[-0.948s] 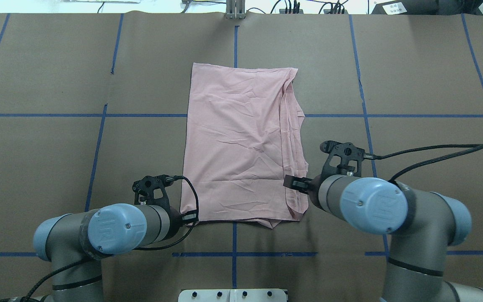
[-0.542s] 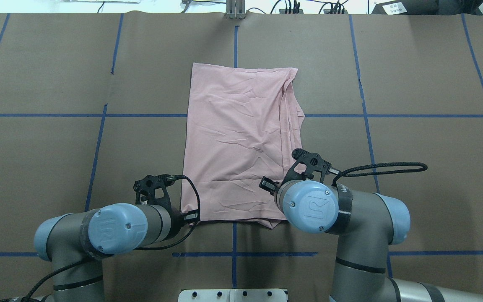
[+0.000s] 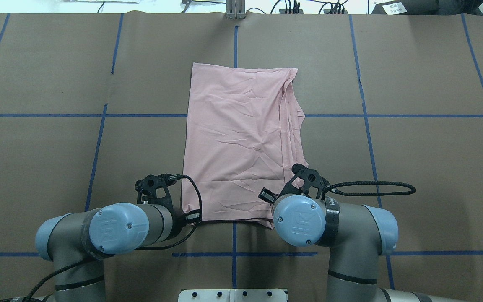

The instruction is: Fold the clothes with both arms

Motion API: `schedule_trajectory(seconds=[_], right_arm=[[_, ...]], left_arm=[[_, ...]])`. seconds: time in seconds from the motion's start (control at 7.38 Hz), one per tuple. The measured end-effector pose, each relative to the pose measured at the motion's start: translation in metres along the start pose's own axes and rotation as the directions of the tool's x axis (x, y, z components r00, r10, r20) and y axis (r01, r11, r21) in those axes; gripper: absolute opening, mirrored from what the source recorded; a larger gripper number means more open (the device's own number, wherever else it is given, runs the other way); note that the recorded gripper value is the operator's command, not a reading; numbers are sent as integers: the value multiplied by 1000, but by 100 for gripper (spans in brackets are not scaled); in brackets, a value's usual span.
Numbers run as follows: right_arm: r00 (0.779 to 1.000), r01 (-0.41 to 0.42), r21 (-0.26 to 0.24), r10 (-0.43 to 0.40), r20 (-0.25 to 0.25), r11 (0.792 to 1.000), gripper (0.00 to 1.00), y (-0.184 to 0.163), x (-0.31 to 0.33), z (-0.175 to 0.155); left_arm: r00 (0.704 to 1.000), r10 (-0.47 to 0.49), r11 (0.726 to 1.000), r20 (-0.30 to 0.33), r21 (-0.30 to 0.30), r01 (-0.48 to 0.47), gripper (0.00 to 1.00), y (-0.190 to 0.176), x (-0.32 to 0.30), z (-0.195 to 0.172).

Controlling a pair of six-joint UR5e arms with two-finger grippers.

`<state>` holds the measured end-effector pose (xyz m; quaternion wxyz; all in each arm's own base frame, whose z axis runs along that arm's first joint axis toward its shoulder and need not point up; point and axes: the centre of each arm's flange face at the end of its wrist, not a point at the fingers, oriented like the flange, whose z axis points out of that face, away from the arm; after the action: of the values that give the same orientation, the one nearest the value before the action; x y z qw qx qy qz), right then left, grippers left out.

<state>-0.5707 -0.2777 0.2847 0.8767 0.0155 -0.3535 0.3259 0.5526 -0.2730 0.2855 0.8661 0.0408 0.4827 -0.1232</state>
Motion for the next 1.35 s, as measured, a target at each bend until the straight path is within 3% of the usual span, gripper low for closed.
schedule_trajectory(seconds=[0.81,1.35], right_arm=[[999,-5,44,3,40,999,71,5,-7,-2],[1000,-2,55,1,25,998,70,6,-6,7]], left_arm=[[1000,-2,1000,-1,-1,2,0,1,0,0],[1000,-2,1000,-2,-1,2,0,1,0,-1]])
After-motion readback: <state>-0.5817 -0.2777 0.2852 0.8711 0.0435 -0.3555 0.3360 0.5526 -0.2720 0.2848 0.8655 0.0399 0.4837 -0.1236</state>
